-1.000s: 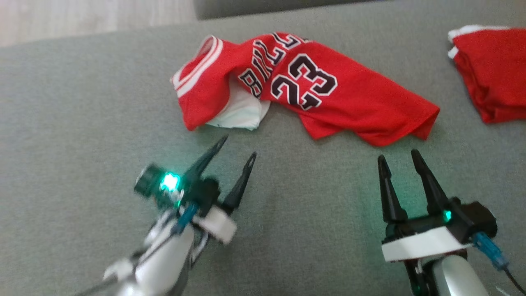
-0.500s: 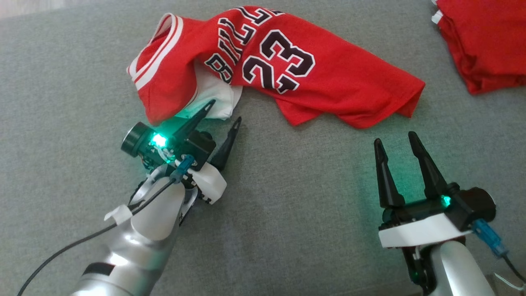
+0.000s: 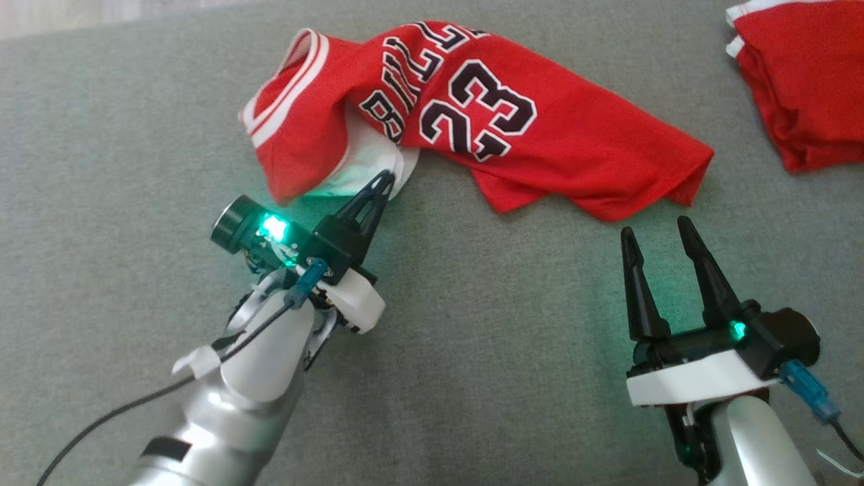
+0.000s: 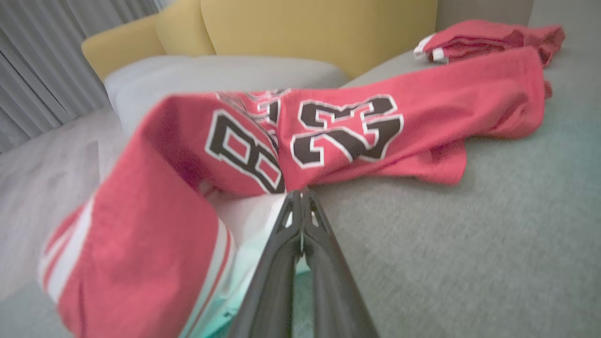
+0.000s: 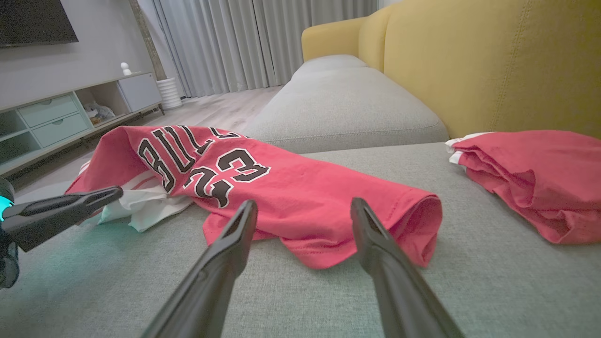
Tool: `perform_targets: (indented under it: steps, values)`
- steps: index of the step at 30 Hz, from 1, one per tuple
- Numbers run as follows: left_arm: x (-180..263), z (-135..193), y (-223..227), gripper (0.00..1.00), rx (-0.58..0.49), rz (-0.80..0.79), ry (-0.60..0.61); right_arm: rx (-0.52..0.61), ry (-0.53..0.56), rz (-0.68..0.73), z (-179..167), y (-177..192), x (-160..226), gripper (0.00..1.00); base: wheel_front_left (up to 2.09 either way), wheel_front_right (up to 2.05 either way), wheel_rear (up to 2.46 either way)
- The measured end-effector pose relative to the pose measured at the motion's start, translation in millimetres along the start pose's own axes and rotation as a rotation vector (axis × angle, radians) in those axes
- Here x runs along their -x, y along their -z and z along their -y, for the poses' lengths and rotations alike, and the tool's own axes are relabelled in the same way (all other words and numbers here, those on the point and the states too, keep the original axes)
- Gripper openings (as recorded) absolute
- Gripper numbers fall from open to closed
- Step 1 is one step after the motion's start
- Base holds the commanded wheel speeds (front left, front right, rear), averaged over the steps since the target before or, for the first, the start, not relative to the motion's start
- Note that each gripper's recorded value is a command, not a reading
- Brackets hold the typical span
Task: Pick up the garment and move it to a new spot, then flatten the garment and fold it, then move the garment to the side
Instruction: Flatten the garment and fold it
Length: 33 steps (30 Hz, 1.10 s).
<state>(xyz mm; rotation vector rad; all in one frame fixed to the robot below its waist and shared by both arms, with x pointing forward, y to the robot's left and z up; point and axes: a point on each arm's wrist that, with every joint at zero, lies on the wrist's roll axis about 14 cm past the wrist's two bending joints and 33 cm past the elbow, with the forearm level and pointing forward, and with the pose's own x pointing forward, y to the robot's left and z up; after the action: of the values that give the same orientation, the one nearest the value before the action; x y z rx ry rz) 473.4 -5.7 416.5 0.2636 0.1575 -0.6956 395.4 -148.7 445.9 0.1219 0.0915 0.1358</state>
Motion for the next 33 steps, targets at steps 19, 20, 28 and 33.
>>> perform_targets:
  steps: [19, 20, 28, 33]
  values:
    - [139, 29, 12, 0.00, 0.058, 0.048, -0.060, -0.036, -0.063, 0.007, -23, -1, 1, 1.00, 0.00, 0.00, 0.00]
    - [142, 34, 18, 0.00, 0.057, 0.029, -0.044, -0.039, -0.072, 0.002, -26, 1, -1, 1.00, 0.00, 0.00, 0.00]
    - [140, 34, 38, 1.00, 0.035, -0.036, -0.049, -0.048, -0.093, -0.033, -32, 14, -8, 1.00, 0.00, 0.00, 0.00]
    - [141, 44, 59, 1.00, 0.056, -0.101, -0.033, -0.048, -0.087, -0.038, -30, 16, -12, 1.00, 0.00, 0.00, 0.00]
